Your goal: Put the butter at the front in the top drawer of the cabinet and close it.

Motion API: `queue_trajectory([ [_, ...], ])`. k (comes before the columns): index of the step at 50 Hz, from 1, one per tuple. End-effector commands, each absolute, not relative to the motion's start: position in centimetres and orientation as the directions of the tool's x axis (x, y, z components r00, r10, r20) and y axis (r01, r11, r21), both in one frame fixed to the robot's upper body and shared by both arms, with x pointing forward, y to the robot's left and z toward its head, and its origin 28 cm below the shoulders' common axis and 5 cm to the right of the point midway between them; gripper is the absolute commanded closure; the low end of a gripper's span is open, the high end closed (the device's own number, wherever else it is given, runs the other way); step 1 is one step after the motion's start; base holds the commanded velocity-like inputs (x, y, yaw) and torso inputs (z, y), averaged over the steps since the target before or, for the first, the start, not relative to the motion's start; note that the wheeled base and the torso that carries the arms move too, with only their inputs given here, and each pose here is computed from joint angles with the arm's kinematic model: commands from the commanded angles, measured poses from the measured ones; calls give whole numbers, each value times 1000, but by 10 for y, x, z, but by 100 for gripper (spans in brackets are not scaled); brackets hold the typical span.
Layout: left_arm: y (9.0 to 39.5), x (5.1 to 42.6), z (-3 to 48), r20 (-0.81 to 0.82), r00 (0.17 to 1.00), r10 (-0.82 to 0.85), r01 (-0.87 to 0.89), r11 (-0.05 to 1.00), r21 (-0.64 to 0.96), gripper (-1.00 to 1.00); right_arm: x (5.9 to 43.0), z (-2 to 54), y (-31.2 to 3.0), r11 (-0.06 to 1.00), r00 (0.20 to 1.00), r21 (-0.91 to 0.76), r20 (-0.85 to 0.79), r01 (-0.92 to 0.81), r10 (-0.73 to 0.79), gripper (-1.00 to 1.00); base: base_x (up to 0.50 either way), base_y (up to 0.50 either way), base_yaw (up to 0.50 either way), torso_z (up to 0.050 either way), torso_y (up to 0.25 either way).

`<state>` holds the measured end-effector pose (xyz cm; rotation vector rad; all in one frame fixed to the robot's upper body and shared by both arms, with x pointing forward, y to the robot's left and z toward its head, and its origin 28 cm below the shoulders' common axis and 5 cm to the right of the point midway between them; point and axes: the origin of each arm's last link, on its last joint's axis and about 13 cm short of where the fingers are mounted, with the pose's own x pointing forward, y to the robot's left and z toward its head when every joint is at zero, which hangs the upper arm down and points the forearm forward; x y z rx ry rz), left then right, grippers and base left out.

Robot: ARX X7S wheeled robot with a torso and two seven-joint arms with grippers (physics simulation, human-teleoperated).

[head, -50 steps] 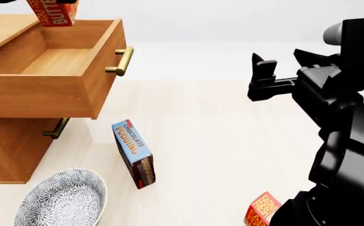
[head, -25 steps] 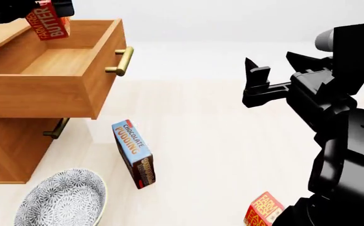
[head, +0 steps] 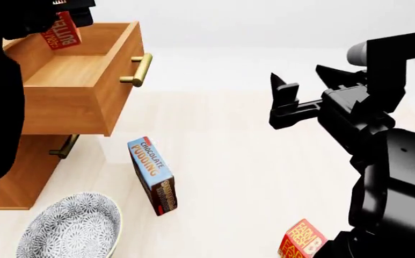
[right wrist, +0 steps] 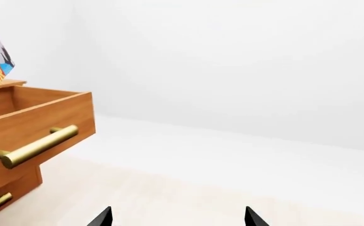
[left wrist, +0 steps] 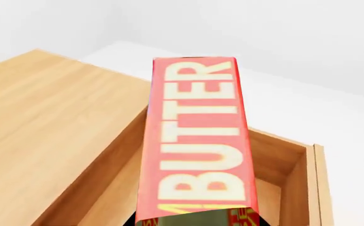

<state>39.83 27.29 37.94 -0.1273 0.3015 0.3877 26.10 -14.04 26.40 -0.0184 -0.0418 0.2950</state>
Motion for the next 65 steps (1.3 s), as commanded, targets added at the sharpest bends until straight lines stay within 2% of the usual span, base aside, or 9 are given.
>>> queue_trajectory([
  [1, 267, 405, 373, -285, 869, 405, -444, 892, -88, 100, 260, 261, -139, 951, 951, -25, 33, -307, 308, -100, 0, 0, 0, 0, 0],
  [65, 278, 405, 337, -410, 816, 408, -446, 895, 2, 100, 253, 252, -138, 945, 945, -18, 9, -327, 327, -100, 0, 0, 0, 0, 1],
])
